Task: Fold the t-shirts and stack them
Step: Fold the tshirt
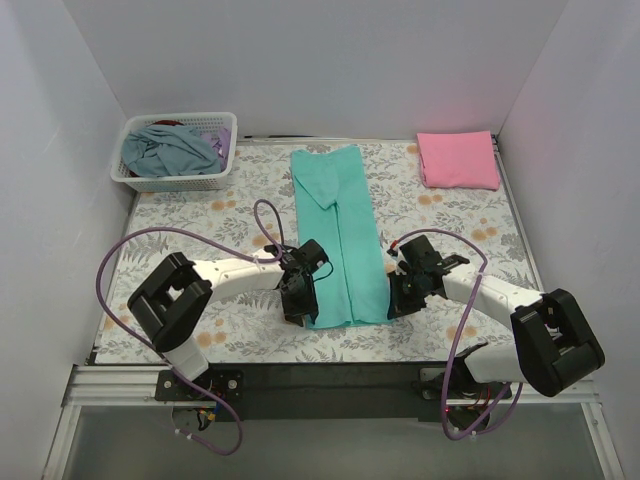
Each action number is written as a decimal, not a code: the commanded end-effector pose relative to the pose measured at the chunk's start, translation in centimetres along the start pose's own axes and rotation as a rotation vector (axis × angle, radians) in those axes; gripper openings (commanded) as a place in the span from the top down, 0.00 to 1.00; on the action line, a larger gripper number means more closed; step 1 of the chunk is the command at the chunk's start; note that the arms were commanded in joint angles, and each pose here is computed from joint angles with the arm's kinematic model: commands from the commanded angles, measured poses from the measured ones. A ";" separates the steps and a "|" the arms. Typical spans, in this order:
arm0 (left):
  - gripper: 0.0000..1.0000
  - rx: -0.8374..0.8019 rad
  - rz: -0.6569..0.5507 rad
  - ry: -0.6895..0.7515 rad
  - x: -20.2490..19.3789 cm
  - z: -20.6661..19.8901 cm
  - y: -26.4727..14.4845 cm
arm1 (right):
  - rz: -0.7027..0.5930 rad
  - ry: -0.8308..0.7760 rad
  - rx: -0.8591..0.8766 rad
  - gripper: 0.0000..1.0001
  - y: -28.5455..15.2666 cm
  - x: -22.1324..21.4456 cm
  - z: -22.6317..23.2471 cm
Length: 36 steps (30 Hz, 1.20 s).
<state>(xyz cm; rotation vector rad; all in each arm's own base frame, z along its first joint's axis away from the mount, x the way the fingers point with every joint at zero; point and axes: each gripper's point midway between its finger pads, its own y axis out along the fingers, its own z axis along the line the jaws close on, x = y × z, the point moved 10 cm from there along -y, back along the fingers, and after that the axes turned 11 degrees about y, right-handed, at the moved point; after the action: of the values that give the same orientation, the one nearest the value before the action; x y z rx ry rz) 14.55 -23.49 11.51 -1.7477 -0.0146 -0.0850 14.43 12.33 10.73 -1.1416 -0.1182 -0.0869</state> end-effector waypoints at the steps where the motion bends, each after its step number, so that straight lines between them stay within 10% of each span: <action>1: 0.69 0.037 0.057 0.013 -0.6 0.0 0.7 | 0.015 0.000 -0.008 0.99 0.3 -0.5 -0.3; 12: 1.00 0.093 0.088 0.021 -1.5 0.7 0.7 | 0.030 -0.002 0.027 0.99 0.1 -1.1 0.5; 27: 1.00 0.008 0.211 0.092 -11.9 2.2 -4.9 | 0.291 -0.032 0.084 0.99 -3.2 -10.6 2.1; 36: 1.00 -0.130 0.006 0.063 -7.5 0.7 -7.6 | 0.086 -0.170 0.044 0.99 -6.3 -5.0 6.2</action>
<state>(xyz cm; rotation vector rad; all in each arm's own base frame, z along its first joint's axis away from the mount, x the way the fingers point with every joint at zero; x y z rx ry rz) 4.51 -20.69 16.14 -1.8049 0.1487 -0.0735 5.79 14.33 15.58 -1.1019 -0.0935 0.1560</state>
